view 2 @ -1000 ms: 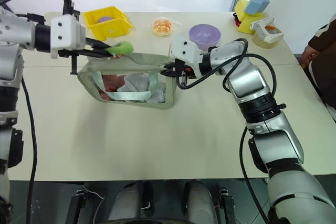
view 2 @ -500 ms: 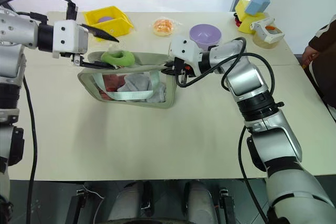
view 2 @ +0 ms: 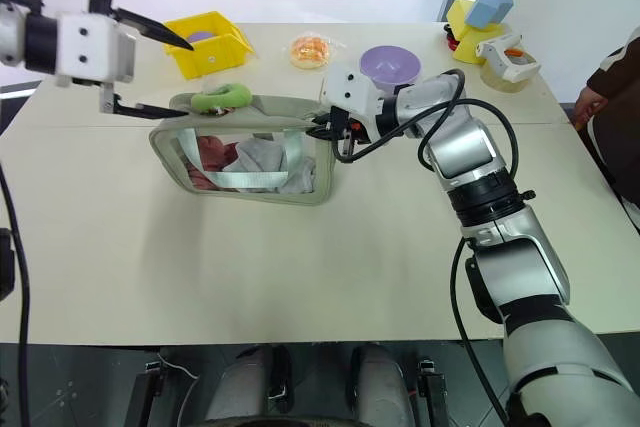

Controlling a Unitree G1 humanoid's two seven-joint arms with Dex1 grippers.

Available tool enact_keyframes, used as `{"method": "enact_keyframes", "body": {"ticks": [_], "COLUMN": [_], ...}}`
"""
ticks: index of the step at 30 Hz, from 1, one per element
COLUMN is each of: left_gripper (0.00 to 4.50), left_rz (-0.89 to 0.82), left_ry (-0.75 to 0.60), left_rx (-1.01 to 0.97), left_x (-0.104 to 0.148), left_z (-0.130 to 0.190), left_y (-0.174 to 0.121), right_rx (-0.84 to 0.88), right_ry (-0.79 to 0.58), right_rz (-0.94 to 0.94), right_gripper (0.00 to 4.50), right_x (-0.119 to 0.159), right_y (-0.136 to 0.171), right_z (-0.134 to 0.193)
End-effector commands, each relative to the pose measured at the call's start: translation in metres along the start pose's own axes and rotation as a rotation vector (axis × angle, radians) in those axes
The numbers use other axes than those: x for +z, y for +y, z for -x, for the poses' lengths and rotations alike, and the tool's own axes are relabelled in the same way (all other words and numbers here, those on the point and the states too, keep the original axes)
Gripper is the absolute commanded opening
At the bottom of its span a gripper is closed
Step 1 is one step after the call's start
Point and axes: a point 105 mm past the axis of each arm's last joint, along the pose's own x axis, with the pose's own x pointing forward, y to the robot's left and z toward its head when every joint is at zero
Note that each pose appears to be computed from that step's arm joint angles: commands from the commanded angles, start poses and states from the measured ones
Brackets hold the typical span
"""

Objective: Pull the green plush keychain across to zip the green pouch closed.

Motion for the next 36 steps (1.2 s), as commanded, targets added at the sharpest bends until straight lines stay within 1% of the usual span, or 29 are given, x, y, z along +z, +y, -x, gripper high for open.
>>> {"method": "enact_keyframes", "body": {"ticks": [1, 2, 4, 7, 11, 13, 19, 21, 23, 24, 25, 27, 28, 29, 30, 31, 32, 36], "left_gripper": [4.45, 4.45, 4.45, 4.45, 4.45, 4.45, 4.45, 4.45, 3.92, 3.56, 3.12, 2.06, 1.70, 1.07, 0.67, 0.16, 0.07, 0.07], "left_rz": [0.004, 0.024, 0.089, 0.190, 0.334, 0.378, 0.477, 0.499, 0.505, 0.513, 0.521, 0.529, 0.529, 0.529, 0.534, 0.538, 0.551, 0.563], "left_ry": [0.041, 0.047, 0.017, -0.024, 0.009, 0.028, 0.028, 0.013, 0.006, -0.010, -0.022, -0.037, -0.037, -0.037, -0.037, -0.038, -0.054, -0.074], "left_rx": [0.010, -0.006, -0.022, 0.012, 0.010, 0.030, 0.078, 0.085, 0.089, 0.087, 0.089, 0.093, 0.094, 0.093, 0.098, 0.101, 0.095, 0.082], "left_x": [0.002, 0.000, 0.002, 0.001, -0.023, -0.036, -0.054, -0.056, -0.057, -0.056, -0.055, -0.053, -0.053, -0.054, -0.054, -0.054, -0.052, -0.048], "left_z": [0.019, 0.022, 0.022, 0.019, 0.010, 0.005, -0.003, -0.007, -0.010, -0.011, -0.011, -0.011, -0.011, -0.011, -0.012, -0.013, -0.014, -0.017], "left_y": [0.004, -0.001, -0.009, -0.014, -0.041, -0.051, -0.061, -0.064, -0.065, -0.065, -0.064, -0.064, -0.064, -0.064, -0.063, -0.063, -0.064, -0.066], "right_rx": [-0.003, -0.002, -0.002, 0.000, 0.004, 0.006, 0.011, 0.012, 0.013, 0.013, 0.013, 0.013, 0.013, 0.013, 0.013, 0.014, 0.016, 0.029], "right_ry": [-0.015, -0.016, -0.017, -0.015, -0.018, -0.017, -0.013, -0.012, -0.009, -0.008, -0.006, -0.003, -0.002, -0.002, -0.001, 0.000, 0.001, 0.006], "right_rz": [0.023, 0.022, 0.023, 0.027, 0.029, 0.030, 0.030, 0.028, 0.027, 0.026, 0.025, 0.024, 0.024, 0.023, 0.024, 0.024, 0.025, 0.024], "right_gripper": [0.00, 0.00, 0.00, 0.00, 0.00, 0.00, 0.00, 0.00, 0.00, 0.00, 0.00, 0.00, 0.00, 0.00, 0.00, 0.00, 0.00, 0.00], "right_x": [0.007, 0.007, 0.007, 0.006, 0.007, 0.007, 0.007, 0.007, 0.007, 0.006, 0.006, 0.006, 0.006, 0.005, 0.005, 0.005, 0.005, 0.007], "right_y": [-0.003, -0.003, -0.003, -0.003, -0.002, -0.002, 0.000, 0.001, 0.002, 0.002, 0.002, 0.003, 0.003, 0.003, 0.004, 0.004, 0.005, 0.007], "right_z": [-0.003, -0.003, -0.003, -0.004, -0.004, -0.004, -0.003, -0.002, -0.002, -0.001, -0.001, 0.000, 0.000, 0.001, 0.001, 0.001, 0.002, 0.005]}}
